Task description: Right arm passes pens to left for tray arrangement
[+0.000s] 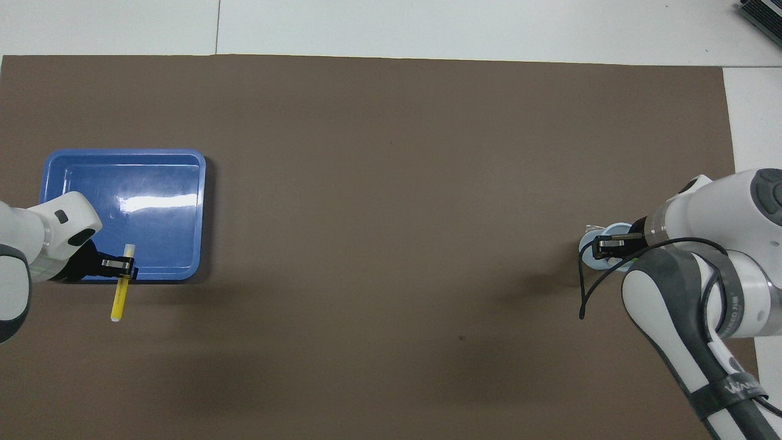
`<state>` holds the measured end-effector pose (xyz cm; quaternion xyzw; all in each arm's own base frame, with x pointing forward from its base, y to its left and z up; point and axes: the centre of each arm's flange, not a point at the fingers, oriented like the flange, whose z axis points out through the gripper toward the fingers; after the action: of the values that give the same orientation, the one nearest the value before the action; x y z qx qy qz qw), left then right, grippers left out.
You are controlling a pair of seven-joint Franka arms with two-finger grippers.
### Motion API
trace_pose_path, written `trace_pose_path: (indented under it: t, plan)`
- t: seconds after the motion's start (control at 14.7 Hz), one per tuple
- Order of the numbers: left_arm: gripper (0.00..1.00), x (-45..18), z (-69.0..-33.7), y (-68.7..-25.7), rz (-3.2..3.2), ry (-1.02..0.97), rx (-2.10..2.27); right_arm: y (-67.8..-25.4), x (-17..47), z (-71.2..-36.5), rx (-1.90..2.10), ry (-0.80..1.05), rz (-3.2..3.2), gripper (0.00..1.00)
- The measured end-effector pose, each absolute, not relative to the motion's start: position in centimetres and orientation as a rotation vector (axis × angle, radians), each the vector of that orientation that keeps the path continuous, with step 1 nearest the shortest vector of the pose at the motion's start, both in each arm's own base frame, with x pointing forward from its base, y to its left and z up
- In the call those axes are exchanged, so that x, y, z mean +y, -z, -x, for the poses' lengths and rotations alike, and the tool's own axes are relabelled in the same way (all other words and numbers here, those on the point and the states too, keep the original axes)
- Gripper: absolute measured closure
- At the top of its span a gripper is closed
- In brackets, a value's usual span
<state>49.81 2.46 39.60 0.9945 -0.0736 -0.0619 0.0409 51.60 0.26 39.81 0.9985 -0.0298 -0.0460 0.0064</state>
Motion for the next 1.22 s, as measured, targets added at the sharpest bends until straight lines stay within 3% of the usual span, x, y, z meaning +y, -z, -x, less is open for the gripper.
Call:
trace_pose_path:
  t: [0.07, 0.54, 0.61, 0.75, 0.81, 1.22]
  plan:
    - [0.81, 2.6, -50.3, -38.7, -3.042, 0.181, -0.224, -39.5, 0.2, -51.7, -0.138, 0.152, -3.122, 0.59]
    - [0.81, 2.4, -55.0, -34.4, -3.057, 0.105, -0.109, -38.4, 0.0, -51.8, -0.175, 0.182, -3.096, 0.60]
    - [0.81, 1.7, -55.5, -33.5, -3.055, 0.096, -0.084, -38.4, -0.1, -51.8, -0.167, 0.180, -3.088, 0.69]
    - [0.81, 0.9, -56.1, -32.0, -3.050, 0.077, -0.047, -38.4, -0.2, -51.8, -0.152, 0.176, -3.074, 0.70]
    - [0.81, 0.8, -56.3, -31.5, -3.048, 0.072, -0.035, -38.5, -0.2, -51.8, -0.148, 0.177, -3.069, 0.78]
    - [0.81, 0.9, -57.1, -30.1, -3.040, 0.029, -0.002, -38.5, -0.4, -51.7, -0.149, 0.188, -3.064, 0.80]
